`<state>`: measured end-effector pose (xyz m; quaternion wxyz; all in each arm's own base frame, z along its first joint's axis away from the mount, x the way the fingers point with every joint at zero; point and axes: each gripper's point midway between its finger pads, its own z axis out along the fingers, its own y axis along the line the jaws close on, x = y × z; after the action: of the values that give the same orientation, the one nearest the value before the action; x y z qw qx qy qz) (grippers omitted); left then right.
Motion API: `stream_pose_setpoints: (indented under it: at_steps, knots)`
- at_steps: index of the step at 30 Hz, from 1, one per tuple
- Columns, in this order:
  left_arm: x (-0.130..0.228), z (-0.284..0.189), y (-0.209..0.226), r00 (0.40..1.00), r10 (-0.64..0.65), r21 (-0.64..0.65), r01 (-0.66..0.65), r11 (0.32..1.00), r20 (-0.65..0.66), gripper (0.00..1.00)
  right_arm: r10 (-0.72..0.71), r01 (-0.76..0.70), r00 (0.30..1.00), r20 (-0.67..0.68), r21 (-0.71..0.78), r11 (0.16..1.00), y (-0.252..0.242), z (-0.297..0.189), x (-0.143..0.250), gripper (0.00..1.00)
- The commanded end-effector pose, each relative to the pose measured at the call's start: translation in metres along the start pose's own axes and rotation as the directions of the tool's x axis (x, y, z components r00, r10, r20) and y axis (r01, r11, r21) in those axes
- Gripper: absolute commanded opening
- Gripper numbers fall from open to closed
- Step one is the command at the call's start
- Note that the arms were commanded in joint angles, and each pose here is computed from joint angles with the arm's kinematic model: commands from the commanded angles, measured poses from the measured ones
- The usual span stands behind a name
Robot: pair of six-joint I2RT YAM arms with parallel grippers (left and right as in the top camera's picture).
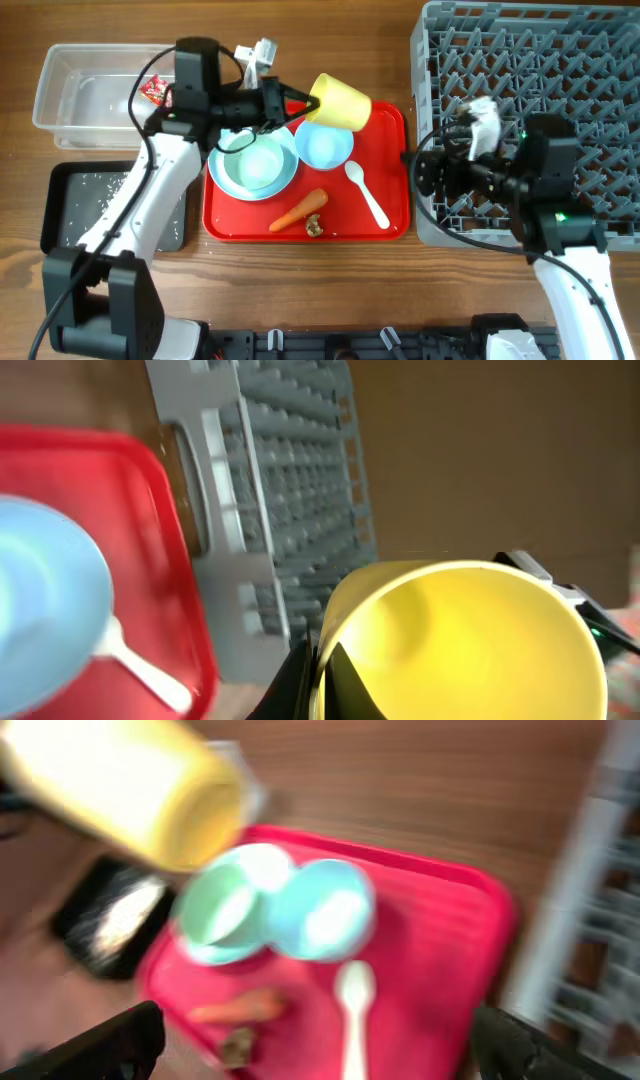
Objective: Sort waste into correct bins and load items into the dishwasher rack
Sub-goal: 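Hand the yellow cup from the left gripper to the right gripper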
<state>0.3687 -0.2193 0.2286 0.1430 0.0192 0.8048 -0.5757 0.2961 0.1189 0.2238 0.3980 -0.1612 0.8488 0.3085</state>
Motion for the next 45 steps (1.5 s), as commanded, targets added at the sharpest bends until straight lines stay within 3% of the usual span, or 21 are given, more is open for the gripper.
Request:
stream_pose_setpoints:
  at_steps: [1,19,27,38,45]
  knots:
    - [0.02,0.001,-0.024,0.994,-0.02,0.111,0.032,0.993,-0.107,0.04,-0.13,0.139,0.99,0.049,-0.279,0.95,0.044,0.0,-0.01,1.0]
    - [0.054,0.044,-0.04,0.981,-0.014,0.08,0.03,0.996,-0.192,0.04,-0.146,0.19,0.981,0.125,-0.533,0.824,0.075,-0.004,-0.02,1.0]
    - [0.053,0.046,-0.044,0.979,-0.063,0.079,0.079,0.994,-0.192,0.04,-0.127,0.165,0.986,0.108,-0.506,0.846,0.07,0.0,-0.02,0.97]
    - [0.06,0.052,-0.049,0.972,-0.09,0.079,0.11,0.991,-0.216,0.04,-0.152,0.196,0.98,0.132,-0.458,0.867,0.063,0.003,-0.026,0.75]
    - [0.064,0.055,-0.051,0.968,-0.104,0.077,0.124,0.989,-0.229,0.04,-0.167,0.217,0.975,0.149,-0.448,0.868,0.062,0.004,-0.029,0.73]
